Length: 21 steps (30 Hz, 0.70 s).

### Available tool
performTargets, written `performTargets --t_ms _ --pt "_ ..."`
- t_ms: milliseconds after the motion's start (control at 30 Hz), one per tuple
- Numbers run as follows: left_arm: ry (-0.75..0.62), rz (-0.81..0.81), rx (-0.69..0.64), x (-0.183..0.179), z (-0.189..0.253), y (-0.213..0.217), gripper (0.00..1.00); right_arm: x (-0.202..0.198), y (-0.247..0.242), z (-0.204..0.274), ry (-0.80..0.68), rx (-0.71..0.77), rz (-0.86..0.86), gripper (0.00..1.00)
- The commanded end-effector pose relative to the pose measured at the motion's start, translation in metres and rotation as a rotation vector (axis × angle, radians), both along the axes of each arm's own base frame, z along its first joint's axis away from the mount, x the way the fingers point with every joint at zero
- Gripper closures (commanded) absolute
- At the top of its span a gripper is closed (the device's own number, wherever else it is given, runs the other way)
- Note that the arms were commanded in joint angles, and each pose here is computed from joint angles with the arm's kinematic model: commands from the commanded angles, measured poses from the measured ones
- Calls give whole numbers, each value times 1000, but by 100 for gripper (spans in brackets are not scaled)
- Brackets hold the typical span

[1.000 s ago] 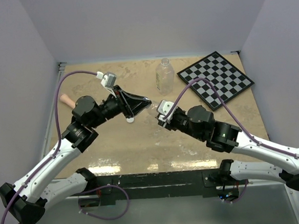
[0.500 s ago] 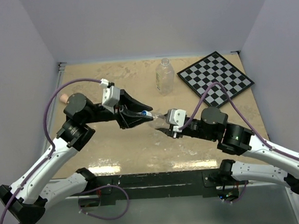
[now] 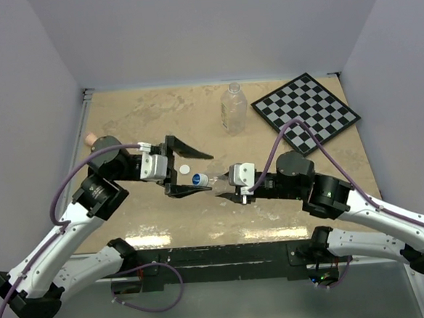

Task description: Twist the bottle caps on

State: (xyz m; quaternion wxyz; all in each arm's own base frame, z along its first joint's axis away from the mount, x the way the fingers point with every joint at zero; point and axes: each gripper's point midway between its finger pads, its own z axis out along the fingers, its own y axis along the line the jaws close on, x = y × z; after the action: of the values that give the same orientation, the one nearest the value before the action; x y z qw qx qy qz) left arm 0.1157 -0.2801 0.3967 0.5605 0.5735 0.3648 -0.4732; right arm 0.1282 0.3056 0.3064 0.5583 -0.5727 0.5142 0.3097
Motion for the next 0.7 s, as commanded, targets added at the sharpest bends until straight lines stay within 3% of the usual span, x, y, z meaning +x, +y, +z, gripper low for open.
performTargets --t_ms 0,200,433,667 --pt "-70 248 -114 31 31 13 15 0 5 25 -22 88 -8 100" --pt "41 536 -273 58 58 47 9 20 2 22 -19 140 -125 100" --pt "349 472 -275 49 46 39 8 42 5 18 -8 191 -239 100" --pt "462 500 -220 63 20 30 15 52 2 28 -12 240 -302 100"
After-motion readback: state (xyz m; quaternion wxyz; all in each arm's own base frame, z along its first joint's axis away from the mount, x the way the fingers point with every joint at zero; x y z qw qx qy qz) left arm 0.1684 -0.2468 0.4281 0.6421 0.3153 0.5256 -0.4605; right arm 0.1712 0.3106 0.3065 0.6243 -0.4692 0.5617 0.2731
